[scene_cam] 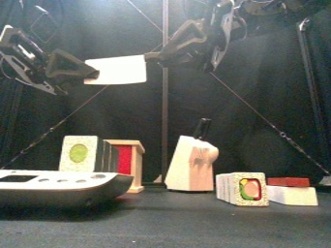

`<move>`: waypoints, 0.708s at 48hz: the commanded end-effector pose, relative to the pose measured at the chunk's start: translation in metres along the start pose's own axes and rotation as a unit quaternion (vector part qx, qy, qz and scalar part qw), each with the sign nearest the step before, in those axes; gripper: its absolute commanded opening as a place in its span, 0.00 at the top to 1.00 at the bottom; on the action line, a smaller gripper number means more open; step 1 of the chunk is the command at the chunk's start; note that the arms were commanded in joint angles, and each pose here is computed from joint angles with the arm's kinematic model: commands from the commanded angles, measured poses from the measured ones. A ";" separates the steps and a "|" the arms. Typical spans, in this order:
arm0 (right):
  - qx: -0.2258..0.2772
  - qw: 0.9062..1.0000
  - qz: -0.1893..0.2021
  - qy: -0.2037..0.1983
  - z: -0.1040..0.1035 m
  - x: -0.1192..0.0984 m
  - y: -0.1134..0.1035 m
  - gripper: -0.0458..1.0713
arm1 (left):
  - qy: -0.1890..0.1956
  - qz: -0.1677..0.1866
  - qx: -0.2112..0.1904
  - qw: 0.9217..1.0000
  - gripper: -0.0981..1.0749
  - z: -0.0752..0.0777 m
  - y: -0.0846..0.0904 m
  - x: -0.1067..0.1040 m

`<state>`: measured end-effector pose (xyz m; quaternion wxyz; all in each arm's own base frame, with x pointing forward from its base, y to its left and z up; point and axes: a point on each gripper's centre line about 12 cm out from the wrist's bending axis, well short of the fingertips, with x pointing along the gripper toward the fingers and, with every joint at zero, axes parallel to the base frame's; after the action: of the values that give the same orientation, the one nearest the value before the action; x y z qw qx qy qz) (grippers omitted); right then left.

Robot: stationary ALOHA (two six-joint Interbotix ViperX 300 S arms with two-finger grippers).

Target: Grab cleaver with both hands

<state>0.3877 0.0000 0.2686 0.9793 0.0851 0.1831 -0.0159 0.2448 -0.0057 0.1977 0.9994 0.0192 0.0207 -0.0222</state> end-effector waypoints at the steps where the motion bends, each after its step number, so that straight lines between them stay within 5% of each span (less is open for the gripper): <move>1: 0.004 1.000 -0.001 -0.015 0.014 -0.003 -0.001 0.43 | -0.002 0.007 -0.008 1.000 0.68 0.004 0.002 0.003; 34: 0.023 0.999 -0.020 0.013 0.008 0.007 -0.013 0.49 | 0.008 0.008 -0.007 1.000 0.68 0.000 0.002 0.003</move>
<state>0.3924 -0.0120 0.2539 0.9693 0.1042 0.2193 -0.0377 0.2443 -0.0032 0.1933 0.9991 0.0100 0.0383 -0.0116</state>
